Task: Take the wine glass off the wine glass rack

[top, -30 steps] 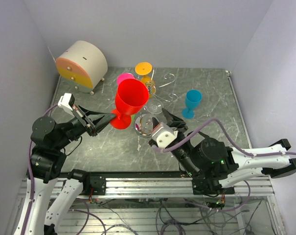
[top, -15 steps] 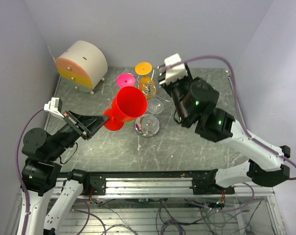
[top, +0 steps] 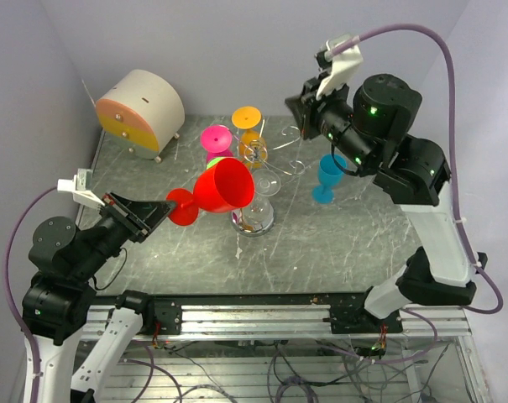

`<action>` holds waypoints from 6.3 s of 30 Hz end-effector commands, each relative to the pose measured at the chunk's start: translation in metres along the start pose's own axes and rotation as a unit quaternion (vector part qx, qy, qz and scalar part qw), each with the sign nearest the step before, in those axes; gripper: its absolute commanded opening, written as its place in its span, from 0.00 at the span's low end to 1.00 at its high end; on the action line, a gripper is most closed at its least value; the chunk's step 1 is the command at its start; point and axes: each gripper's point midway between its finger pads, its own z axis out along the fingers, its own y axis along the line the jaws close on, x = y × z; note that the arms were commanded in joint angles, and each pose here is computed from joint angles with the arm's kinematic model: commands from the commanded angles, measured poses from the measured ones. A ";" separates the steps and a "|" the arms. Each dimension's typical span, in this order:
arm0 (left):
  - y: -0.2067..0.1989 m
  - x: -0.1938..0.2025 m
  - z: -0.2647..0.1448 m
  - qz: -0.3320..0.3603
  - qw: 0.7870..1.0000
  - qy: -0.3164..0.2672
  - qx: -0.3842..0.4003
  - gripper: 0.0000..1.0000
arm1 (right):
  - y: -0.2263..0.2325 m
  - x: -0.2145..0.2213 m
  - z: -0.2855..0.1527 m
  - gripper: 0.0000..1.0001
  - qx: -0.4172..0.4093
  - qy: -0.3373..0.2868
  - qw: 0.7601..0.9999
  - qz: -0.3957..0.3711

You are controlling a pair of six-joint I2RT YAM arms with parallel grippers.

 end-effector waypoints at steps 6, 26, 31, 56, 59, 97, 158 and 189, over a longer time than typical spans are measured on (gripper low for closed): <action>-0.004 -0.009 0.004 0.067 0.998 0.001 -0.009 0.07 | 0.092 0.057 -0.048 0.38 -0.255 0.115 0.955 0.097; -0.008 -0.011 0.002 0.074 0.997 0.000 -0.006 0.07 | 0.076 0.045 -0.049 0.36 -0.213 0.087 0.968 0.101; -0.009 -0.012 0.003 0.074 0.997 0.000 -0.004 0.07 | 0.076 0.039 -0.053 0.39 -0.219 0.073 0.967 0.105; -0.012 -0.012 0.006 0.080 0.997 0.003 0.005 0.07 | 0.115 0.052 -0.038 0.41 -0.306 0.092 0.939 0.125; -0.013 -0.012 0.006 0.080 0.997 0.004 0.008 0.07 | 0.117 0.055 -0.033 0.40 -0.308 0.097 0.938 0.128; 0.046 -0.008 0.011 0.091 0.990 0.003 -0.103 0.53 | -0.282 0.034 -0.065 0.00 0.529 0.035 0.848 -0.015; 0.096 0.019 -0.007 0.098 0.980 0.032 -0.169 0.51 | -0.331 0.375 -0.052 0.18 0.390 0.401 0.790 0.251; 0.078 0.002 -0.015 0.113 0.980 0.003 -0.166 0.51 | -0.120 0.142 0.106 0.32 -0.033 0.147 0.958 0.245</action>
